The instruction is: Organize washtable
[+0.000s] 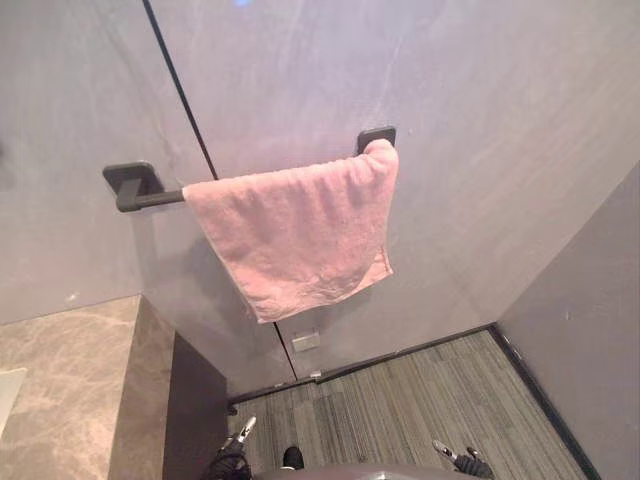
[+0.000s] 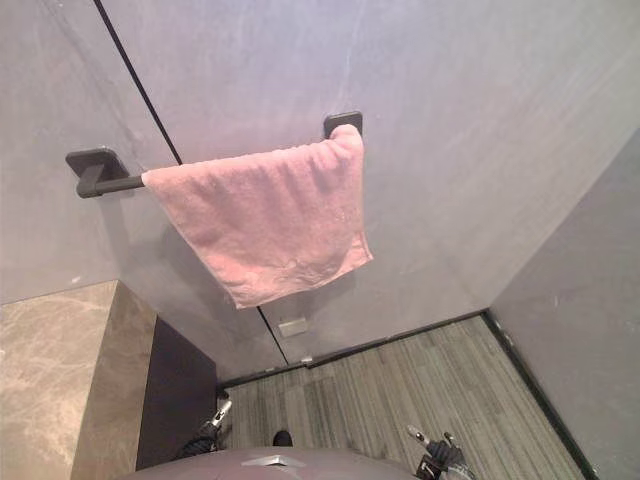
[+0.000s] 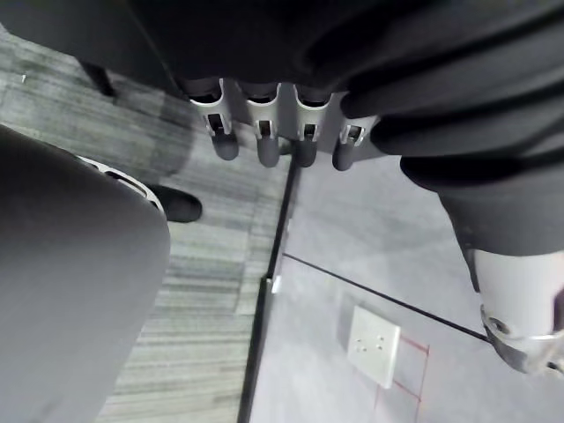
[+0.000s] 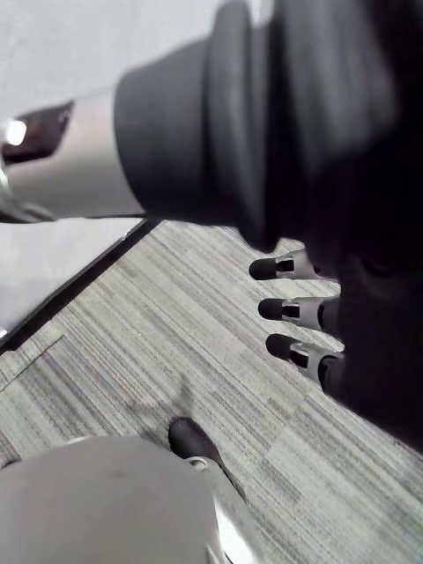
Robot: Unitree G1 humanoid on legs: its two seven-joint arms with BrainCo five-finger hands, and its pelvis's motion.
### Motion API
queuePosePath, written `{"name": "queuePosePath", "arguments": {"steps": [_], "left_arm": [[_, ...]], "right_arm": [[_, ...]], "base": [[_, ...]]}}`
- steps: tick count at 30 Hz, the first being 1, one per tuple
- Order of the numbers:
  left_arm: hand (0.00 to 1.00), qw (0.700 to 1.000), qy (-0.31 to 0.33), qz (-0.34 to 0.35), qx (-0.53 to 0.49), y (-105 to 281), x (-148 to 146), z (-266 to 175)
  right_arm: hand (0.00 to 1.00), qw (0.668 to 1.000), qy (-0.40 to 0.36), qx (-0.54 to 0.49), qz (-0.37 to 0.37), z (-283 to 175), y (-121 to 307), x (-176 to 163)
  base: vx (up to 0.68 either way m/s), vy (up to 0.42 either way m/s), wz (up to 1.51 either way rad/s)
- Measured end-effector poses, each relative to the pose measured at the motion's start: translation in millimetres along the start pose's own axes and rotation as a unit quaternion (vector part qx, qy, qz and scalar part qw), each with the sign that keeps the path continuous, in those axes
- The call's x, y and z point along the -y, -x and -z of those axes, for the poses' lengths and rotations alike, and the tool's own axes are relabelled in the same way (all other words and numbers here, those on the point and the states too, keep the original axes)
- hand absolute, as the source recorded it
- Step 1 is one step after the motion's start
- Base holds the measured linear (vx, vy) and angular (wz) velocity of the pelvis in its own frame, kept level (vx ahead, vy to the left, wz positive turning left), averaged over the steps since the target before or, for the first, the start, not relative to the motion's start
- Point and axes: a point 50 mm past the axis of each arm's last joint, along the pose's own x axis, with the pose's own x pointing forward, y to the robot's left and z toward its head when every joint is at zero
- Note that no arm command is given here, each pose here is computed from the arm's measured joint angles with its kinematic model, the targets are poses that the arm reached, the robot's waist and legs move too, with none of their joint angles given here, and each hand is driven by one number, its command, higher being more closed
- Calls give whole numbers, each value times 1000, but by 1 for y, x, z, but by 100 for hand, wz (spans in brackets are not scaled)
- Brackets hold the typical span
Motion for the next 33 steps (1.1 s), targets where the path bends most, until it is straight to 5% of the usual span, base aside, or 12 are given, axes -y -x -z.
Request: {"name": "queuePosePath", "arguments": {"steps": [9, 14, 23, 33], "left_arm": [[0, 1000, 24, -8, 16, -1, 1, -6], [0, 996, 22, 4, 85, -5, 13, -42], [0, 1000, -4, 6, -1, -5, 13, -10], [0, 995, -86, 35, 40, -9, 28, -33]], "right_arm": [[0, 999, -38, 9, 0, -7, -1, -3], [0, 995, -55, 64, -45, -40, -3, -37], [0, 987, -161, 13, 15, -12, -2, -6], [0, 994, -41, 66, -83, -50, -3, -53]], "base": [[-46, -23, 29], [-12, -25, 124], [116, 5, 111], [-128, 213, 4]]}}
